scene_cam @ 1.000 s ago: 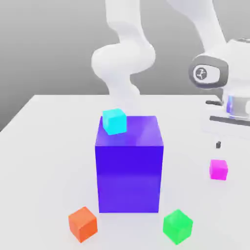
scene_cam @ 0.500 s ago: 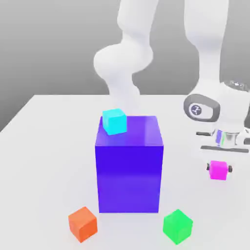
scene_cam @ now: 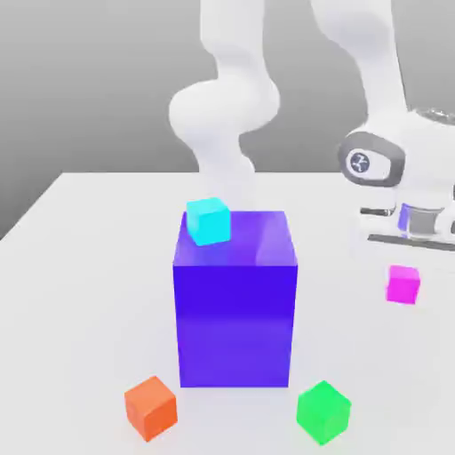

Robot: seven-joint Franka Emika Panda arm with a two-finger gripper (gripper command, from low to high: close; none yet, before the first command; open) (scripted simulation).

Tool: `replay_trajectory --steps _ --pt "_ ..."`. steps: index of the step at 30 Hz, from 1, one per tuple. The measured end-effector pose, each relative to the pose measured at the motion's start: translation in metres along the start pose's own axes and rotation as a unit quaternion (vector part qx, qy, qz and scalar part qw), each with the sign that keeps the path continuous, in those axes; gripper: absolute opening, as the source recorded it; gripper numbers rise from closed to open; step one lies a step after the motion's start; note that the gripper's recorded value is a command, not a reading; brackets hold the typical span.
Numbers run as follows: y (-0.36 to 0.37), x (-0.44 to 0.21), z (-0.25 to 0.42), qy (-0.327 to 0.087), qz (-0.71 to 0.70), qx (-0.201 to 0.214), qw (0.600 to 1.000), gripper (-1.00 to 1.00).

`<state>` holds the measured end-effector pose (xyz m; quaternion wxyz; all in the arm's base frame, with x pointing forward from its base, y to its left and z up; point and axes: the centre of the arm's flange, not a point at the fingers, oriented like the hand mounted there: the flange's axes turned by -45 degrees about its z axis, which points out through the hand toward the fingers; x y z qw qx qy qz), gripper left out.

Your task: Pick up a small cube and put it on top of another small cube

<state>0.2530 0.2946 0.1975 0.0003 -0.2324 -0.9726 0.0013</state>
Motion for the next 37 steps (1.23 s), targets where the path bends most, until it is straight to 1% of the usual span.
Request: replay_trajectory --steps 3,6,9,12,16,20,24,28,30,33,34,37 --pt "0.001 -0.025 -0.004 0.000 0.098 0.000 0.995 -1.00" --pt "0.001 -0.051 -0.008 0.000 0.195 0.000 0.981 -1.00" --pt "-0.001 -0.077 -0.013 0.000 0.291 0.001 0.957 -1.00" --pt "-0.005 -0.103 -0.017 0.000 0.383 0.001 0.924 -1.00" --pt "-0.013 -0.137 -0.023 0.000 0.500 0.001 0.866 -1.00" --pt "-0.024 -0.172 -0.030 0.000 0.609 0.000 0.793 -1.00" --pt "-0.038 -0.206 -0.037 0.001 0.707 0.000 0.707 -1.00" --pt "-0.056 -0.239 -0.044 0.001 0.793 0.000 0.609 -1.00" --pt "-0.058 -0.245 -0.032 0.002 0.809 0.000 0.588 -1.00" --pt "-0.058 -0.246 0.004 0.001 0.813 0.000 0.582 -1.00" --pt "-0.058 -0.246 0.013 0.001 0.814 0.000 0.581 1.00" --pt "-0.058 -0.246 0.013 0.001 0.814 0.000 0.581 1.00"
